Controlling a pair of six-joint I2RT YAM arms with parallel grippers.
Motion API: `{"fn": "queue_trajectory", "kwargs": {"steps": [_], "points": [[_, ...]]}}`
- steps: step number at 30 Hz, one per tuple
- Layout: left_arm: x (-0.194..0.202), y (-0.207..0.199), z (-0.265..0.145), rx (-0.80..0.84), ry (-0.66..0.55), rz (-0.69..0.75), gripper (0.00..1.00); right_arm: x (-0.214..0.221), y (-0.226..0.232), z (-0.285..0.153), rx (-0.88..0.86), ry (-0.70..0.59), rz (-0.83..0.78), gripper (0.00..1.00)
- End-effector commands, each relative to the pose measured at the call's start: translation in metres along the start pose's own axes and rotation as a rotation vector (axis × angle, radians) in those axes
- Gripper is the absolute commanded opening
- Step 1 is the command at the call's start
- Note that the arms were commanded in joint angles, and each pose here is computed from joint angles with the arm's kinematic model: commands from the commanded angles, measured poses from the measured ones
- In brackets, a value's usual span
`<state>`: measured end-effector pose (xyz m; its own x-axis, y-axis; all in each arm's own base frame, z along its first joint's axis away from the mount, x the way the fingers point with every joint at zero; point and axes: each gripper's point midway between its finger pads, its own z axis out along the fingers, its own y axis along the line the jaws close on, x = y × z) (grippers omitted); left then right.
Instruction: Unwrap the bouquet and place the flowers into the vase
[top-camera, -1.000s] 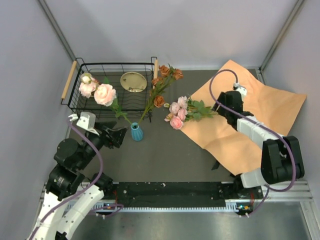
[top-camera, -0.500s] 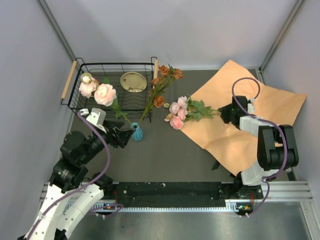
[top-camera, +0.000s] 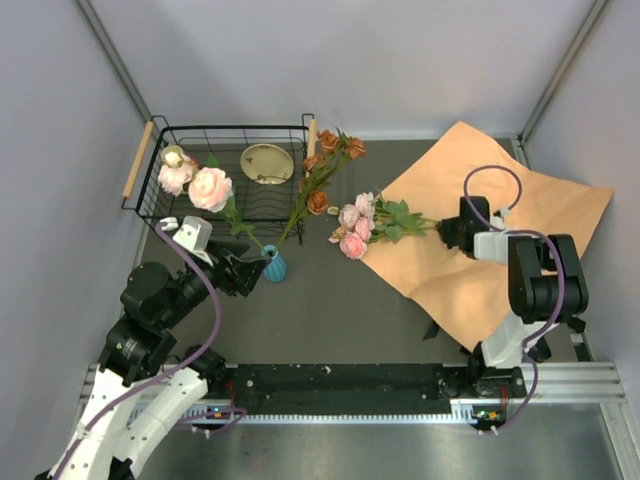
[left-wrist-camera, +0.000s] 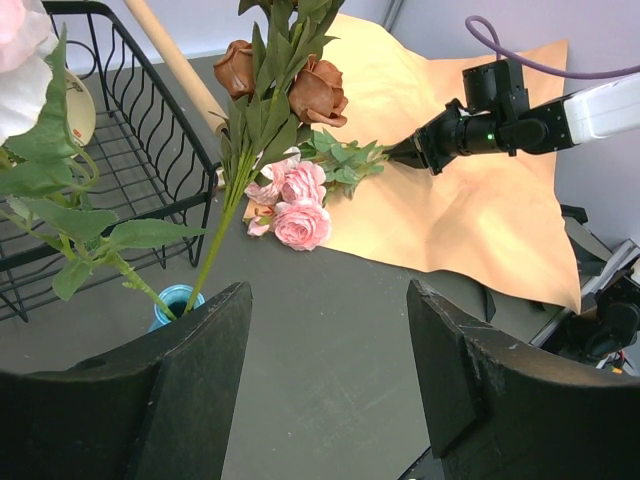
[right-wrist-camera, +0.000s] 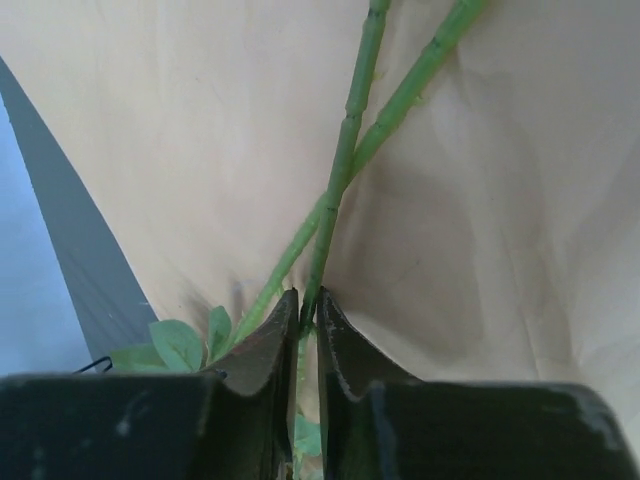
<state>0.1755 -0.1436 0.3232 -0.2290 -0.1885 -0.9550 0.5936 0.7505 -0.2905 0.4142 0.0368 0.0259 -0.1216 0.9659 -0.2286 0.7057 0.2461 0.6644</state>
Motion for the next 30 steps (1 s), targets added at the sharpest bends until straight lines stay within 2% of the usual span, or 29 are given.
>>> {"fn": "queue_trajectory", "kwargs": {"steps": [1,5,8,9,13,14,17,18,21,24,28,29,30], "points": [[-0.021,-0.007,-0.004,0.019,-0.054,0.029,0.69,0.004,0.001,0.001,-0.021,0.017,0.033,0.01],[-0.025,-0.006,-0.005,0.01,-0.063,0.033,0.69,-0.012,0.027,-0.038,-0.113,-0.034,0.01,0.0],[-0.026,-0.006,-0.003,0.012,-0.064,0.034,0.69,-0.033,0.056,-0.079,-0.206,-0.12,-0.093,0.0],[-0.026,-0.007,-0.002,0.016,-0.063,0.032,0.69,-0.041,0.06,-0.09,-0.197,-0.152,-0.166,0.0],[-0.03,-0.01,0.001,0.028,-0.071,0.028,0.69,-0.064,0.098,-0.149,-0.34,-0.268,-0.404,0.0],[-0.031,-0.01,0.001,0.033,-0.071,0.027,0.69,-0.067,0.104,-0.161,-0.371,-0.299,-0.539,0.0],[-0.034,-0.015,0.002,0.056,-0.074,0.027,0.69,-0.068,0.125,-0.208,-0.491,-0.337,-0.74,0.0],[-0.034,-0.017,0.004,0.068,-0.069,0.025,0.69,-0.061,0.136,-0.229,-0.57,-0.326,-0.792,0.0],[-0.034,-0.029,0.009,0.14,-0.043,0.029,0.7,-0.043,0.141,-0.259,-0.655,-0.254,-0.918,0.0],[-0.033,-0.045,0.013,0.234,-0.005,0.024,0.7,-0.02,0.133,-0.275,-0.647,-0.124,-0.939,0.0],[-0.029,-0.071,0.015,0.4,0.042,0.015,0.7,0.024,0.119,-0.297,-0.722,0.126,-0.82,0.0],[-0.024,-0.087,0.009,0.513,0.07,0.014,0.71,0.044,0.117,-0.305,-0.762,0.253,-0.709,0.0],[-0.02,-0.096,0.013,0.585,0.103,-0.027,0.71,0.057,0.118,-0.312,-0.799,0.327,-0.651,0.0]]}}
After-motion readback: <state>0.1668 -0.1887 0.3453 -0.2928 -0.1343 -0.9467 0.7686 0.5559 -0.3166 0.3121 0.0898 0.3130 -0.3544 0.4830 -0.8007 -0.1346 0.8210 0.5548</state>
